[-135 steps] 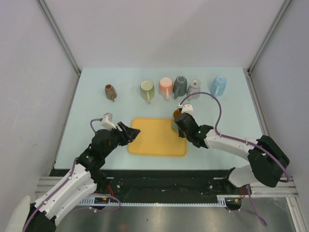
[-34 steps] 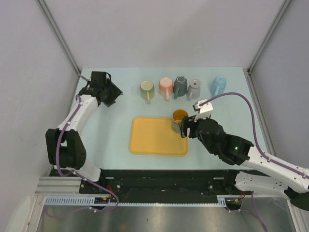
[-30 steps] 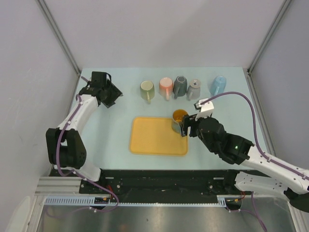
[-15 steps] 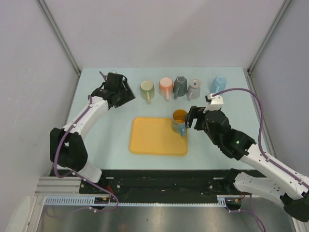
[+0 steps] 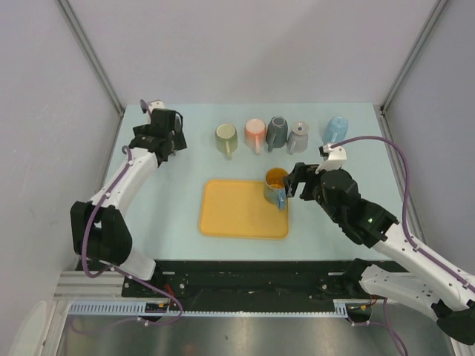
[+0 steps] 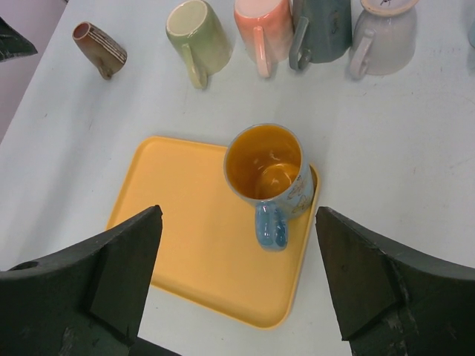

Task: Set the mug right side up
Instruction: Turn over the cup at the center of the board.

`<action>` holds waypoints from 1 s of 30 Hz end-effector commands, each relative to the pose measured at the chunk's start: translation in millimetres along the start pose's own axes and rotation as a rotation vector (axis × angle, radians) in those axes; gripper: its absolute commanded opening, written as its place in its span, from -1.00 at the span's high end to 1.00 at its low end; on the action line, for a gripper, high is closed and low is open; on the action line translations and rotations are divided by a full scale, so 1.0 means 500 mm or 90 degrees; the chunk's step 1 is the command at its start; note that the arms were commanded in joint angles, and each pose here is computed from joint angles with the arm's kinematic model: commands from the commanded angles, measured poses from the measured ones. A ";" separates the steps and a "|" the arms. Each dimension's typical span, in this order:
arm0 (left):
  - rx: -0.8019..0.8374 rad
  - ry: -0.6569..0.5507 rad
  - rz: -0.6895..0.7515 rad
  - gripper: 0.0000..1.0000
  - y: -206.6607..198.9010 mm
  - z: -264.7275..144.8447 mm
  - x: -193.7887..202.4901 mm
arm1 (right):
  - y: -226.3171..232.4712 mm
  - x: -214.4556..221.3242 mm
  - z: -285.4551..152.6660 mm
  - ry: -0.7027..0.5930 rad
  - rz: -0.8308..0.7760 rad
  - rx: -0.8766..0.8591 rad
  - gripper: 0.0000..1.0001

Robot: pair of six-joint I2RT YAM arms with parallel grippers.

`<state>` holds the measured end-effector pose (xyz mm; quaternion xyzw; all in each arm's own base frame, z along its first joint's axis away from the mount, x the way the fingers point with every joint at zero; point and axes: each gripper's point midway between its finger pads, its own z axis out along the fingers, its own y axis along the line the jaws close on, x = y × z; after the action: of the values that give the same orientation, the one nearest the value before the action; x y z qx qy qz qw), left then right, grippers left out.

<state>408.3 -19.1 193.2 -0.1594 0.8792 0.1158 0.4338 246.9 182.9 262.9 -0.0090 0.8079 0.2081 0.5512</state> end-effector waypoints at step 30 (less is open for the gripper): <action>0.070 0.097 -0.057 -0.04 -0.068 0.268 0.041 | 0.017 0.008 0.038 0.010 -0.037 -0.014 -0.73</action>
<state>489.6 -11.0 90.9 -0.1746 0.9174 0.0426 0.3551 251.9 198.7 246.6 -0.0453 0.8207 0.2046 0.5315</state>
